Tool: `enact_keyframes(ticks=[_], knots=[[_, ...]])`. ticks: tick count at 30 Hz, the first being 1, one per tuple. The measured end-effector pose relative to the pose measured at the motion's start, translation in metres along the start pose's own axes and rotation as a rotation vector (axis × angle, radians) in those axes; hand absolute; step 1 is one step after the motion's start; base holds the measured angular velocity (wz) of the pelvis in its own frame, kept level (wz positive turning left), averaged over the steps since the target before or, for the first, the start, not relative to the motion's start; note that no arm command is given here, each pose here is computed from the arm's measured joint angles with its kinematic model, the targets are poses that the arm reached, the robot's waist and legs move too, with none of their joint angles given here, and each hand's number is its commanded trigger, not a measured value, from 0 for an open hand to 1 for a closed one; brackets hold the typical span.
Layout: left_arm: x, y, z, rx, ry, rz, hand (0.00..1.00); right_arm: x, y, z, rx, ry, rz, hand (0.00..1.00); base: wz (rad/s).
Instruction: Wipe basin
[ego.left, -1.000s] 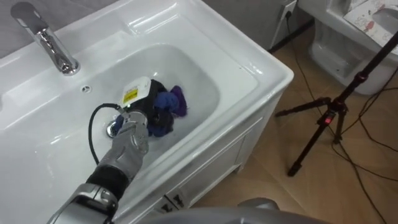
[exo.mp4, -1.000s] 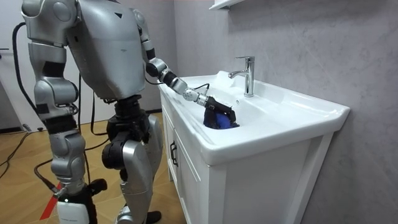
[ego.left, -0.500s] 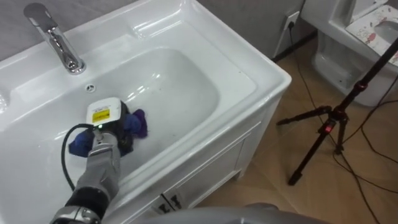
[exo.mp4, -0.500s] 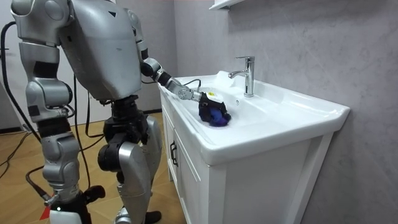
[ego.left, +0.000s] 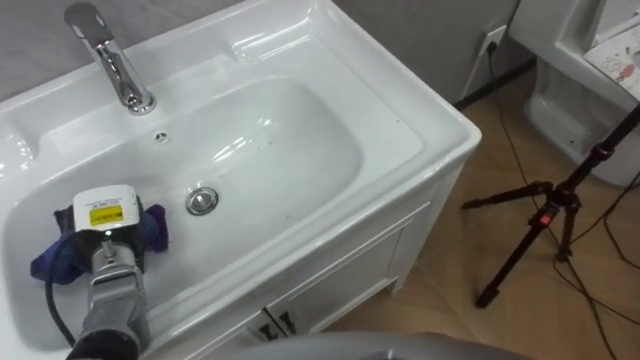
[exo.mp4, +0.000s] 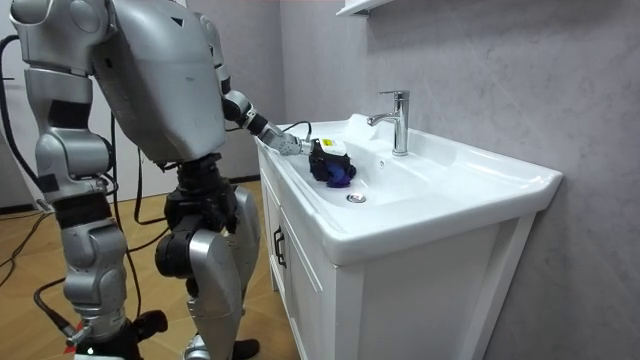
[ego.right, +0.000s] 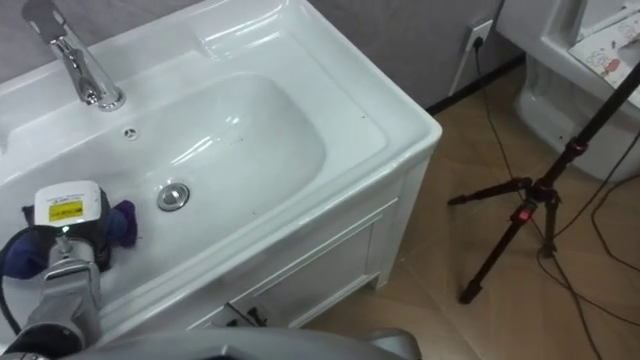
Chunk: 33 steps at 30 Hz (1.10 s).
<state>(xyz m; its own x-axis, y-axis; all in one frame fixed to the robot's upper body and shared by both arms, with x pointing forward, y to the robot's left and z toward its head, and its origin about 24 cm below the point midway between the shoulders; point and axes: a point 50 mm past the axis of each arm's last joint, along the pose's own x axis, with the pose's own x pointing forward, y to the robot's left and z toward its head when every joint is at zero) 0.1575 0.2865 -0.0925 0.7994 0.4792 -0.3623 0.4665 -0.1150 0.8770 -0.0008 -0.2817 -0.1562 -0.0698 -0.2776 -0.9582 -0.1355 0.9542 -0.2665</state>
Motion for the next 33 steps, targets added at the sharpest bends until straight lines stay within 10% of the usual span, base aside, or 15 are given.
enact_keyframes(ticks=[23, 33], knots=[[0.008, -0.002, -0.008, -0.543, 0.187, -0.114, 1.00, 0.000, -0.002, 0.006, 0.031, -0.054, -0.012, 0.00, 0.04], [0.034, 0.026, 0.010, -0.893, 0.207, -0.169, 1.00, 0.001, 0.004, -0.002, 0.041, -0.034, 0.009, 0.00, 0.02]])
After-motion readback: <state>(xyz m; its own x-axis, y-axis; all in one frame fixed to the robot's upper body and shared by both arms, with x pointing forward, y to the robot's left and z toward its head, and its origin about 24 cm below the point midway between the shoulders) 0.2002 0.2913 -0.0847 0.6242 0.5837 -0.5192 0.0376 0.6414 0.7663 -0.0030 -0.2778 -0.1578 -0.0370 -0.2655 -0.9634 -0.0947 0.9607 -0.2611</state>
